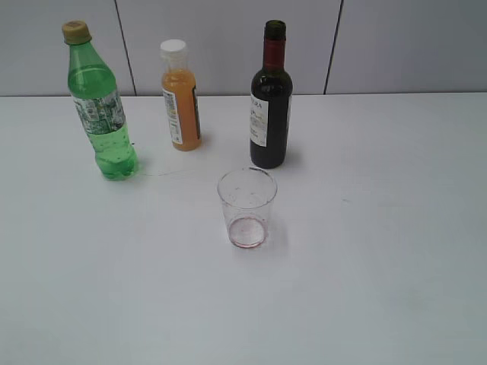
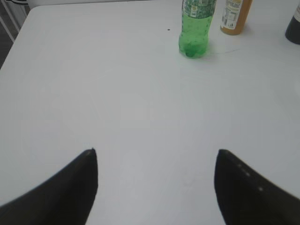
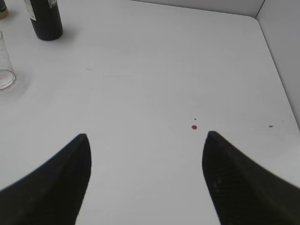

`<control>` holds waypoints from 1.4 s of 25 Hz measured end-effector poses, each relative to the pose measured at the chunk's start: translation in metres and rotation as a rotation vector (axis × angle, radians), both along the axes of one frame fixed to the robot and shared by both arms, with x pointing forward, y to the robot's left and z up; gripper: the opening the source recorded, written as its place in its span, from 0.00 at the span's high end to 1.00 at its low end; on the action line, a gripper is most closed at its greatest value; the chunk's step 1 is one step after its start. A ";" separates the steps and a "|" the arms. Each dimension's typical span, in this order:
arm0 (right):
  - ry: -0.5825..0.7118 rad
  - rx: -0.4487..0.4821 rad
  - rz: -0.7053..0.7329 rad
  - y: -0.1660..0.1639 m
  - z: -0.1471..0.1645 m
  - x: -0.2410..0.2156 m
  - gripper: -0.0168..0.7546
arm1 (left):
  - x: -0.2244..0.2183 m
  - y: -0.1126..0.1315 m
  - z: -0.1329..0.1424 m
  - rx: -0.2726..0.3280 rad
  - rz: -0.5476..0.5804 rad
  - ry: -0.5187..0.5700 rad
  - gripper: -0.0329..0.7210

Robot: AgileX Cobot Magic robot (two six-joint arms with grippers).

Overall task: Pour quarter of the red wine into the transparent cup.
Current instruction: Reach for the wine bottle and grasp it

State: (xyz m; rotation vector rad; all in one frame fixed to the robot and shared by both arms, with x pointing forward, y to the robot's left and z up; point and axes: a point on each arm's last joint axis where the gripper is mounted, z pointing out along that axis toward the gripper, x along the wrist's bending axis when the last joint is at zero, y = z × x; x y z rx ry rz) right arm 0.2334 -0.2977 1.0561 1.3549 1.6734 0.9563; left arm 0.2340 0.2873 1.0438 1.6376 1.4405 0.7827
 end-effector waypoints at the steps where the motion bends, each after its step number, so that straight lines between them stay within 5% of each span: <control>1: 0.000 0.000 0.000 0.000 0.000 0.000 0.21 | 0.000 0.000 0.000 -0.001 -0.001 -0.001 0.18; 18: 0.000 0.000 0.000 0.000 0.000 0.000 0.21 | -0.003 -0.001 0.001 -0.025 -0.217 -0.009 0.16; 23: 0.000 0.000 0.000 0.000 0.000 0.000 0.21 | -0.001 -0.002 0.011 -0.046 -0.224 -0.103 0.05; 35: 0.000 0.001 0.000 0.000 0.000 0.000 0.21 | 0.048 -0.012 0.041 -0.091 -0.199 -0.278 0.04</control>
